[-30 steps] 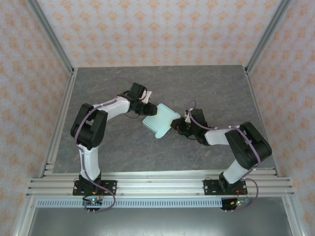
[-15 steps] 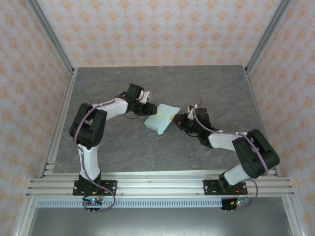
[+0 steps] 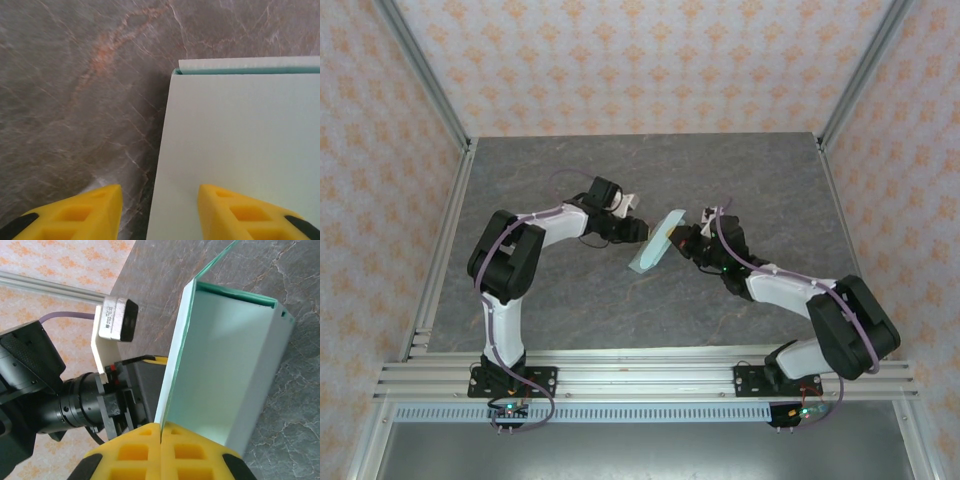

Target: Fold the paper box

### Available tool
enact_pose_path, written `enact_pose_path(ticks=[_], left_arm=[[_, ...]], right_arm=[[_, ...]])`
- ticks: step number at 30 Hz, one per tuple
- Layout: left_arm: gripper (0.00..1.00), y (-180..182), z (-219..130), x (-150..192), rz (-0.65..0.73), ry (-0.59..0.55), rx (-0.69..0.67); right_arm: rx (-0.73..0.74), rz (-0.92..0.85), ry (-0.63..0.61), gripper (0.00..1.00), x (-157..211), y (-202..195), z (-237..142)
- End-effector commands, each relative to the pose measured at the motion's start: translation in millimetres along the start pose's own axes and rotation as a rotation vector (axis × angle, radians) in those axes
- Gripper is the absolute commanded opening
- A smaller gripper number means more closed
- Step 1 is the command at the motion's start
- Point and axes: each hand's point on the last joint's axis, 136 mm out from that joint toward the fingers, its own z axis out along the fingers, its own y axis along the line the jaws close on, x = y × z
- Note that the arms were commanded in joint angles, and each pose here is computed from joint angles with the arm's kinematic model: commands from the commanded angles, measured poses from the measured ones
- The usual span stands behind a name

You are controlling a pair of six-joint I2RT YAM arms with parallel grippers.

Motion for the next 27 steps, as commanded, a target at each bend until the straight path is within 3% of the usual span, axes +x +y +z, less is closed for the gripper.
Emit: enact_pose_path(ticks=[1, 8, 17, 21, 27], left_arm=[[0.45, -18.7, 12.8, 16.9, 0.015, 0.078, 0.055], [0.50, -11.8, 2.1, 4.4, 0.042, 0.019, -0.041], [0.65, 6.6, -64.9, -16.7, 0.089, -0.245, -0.306], [0.72, -7.8, -91.7, -3.6, 0.148, -0.369, -0.260], [0.85, -49.4, -99.2, 25.3, 0.319, -0.461, -0.101]], right_arm=[[0.101, -0.006, -0.057, 0.00, -7.8, -12.9, -0.5], [0.180, -0.018, -0.097, 0.00, -12.7, -20.0, -4.4], [0.212, -0.025, -0.109, 0.00, -12.2, -21.4, -1.6], [0.216, -0.026, -0.108, 0.00, -11.4, -22.4, 0.1], [0.220, -0.023, -0.109, 0.00, -11.8, -23.5, 2.7]])
